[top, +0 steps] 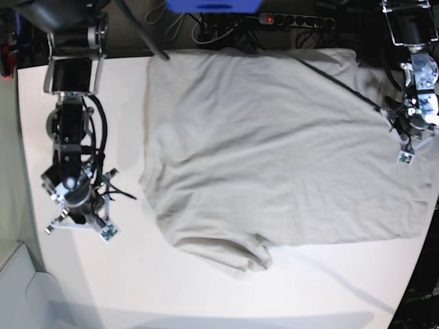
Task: Layout the t-shirt on the table in an organized manner, then fold the t-shirt properly
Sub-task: 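Regrasp the collar-side edge with the right gripper and pull it outward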
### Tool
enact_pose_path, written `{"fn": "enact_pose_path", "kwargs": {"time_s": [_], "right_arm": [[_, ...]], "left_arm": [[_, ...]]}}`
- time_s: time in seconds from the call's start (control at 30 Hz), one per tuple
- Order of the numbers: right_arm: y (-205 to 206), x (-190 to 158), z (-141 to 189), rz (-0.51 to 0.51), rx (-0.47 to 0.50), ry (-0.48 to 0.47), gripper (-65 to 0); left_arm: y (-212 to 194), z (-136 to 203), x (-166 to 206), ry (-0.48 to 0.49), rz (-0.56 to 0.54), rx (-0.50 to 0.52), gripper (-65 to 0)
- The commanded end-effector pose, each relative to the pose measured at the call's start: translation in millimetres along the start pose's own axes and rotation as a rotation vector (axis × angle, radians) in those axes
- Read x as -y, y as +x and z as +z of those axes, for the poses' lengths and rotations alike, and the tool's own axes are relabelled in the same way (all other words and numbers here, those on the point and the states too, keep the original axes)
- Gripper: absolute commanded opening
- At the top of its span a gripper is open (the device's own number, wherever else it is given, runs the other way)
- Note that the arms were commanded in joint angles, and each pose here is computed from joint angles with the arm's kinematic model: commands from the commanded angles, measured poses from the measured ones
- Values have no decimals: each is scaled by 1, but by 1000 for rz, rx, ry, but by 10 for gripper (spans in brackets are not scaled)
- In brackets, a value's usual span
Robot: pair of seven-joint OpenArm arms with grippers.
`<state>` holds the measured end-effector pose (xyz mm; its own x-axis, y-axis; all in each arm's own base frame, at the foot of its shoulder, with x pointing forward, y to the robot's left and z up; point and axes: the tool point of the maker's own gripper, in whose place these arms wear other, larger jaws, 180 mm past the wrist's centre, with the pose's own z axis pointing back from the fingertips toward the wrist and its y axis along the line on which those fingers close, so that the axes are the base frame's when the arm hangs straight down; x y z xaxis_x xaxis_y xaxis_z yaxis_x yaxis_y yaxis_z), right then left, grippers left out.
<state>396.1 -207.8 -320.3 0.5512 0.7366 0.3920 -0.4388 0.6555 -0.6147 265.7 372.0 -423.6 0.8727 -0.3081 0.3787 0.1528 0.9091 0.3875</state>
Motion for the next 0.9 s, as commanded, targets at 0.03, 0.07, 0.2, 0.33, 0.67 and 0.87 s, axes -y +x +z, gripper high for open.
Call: {"fn": "enact_pose_path", "kwargs": {"time_s": [0.03, 0.07, 0.2, 0.33, 0.67, 0.87], "right_arm": [[22, 0, 27, 25, 69, -50, -650], [22, -9, 37, 42, 70, -50, -650], [21, -52, 66, 74, 85, -5, -650], [2, -109, 80, 37, 44, 115, -650], [-41, -168, 87, 28, -63, 261, -650], [-69, -191, 84, 60, -136, 323, -650]], "left_arm": [[16, 7, -18, 41, -6, 45, -649], [18, 8, -19, 45, -8, 50, -649], [27, 14, -23, 58, -16, 74, -649], [29, 15, -25, 64, -20, 81, -649], [38, 18, -35, 84, -21, 95, -649], [38, 18, -35, 84, -21, 95, -649]]}}
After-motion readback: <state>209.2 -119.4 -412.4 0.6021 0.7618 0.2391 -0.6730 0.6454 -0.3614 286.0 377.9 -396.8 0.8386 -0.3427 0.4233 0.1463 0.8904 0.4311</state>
